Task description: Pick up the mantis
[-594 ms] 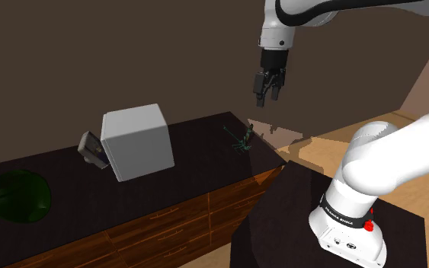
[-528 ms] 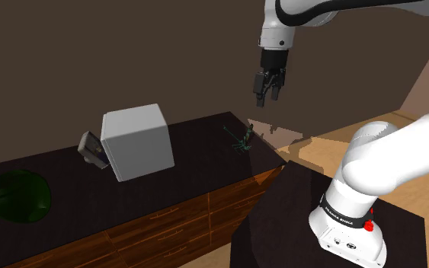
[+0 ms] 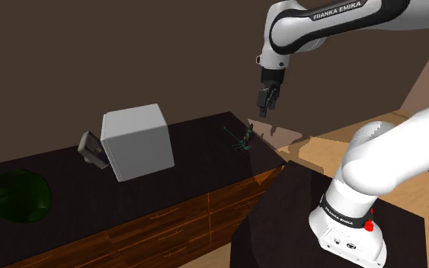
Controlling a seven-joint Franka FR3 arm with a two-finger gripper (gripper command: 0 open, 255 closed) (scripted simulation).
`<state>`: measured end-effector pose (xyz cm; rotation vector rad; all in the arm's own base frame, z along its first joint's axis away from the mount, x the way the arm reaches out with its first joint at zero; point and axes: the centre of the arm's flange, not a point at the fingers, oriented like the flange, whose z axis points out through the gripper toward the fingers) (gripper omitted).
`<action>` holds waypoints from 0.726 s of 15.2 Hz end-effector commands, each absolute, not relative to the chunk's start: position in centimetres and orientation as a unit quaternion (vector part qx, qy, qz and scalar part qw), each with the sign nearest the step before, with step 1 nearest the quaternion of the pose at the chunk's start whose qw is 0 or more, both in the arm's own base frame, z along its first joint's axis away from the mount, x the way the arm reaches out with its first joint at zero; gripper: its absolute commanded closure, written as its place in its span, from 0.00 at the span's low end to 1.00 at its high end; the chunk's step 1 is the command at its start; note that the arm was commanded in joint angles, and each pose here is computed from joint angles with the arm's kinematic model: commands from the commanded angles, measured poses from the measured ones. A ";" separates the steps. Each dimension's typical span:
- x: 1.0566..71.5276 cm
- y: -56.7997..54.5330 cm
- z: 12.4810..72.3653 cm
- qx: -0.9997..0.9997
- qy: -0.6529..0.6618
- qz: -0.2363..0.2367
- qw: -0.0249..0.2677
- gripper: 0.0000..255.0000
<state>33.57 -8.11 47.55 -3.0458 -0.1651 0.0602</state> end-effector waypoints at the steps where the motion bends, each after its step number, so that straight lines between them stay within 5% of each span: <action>1: 34.3 -9.7 45.6 -0.996 -0.078 0.017 0.044 0.00; 11: 39.3 -16.9 36.1 -0.981 -0.189 0.010 0.036 0.00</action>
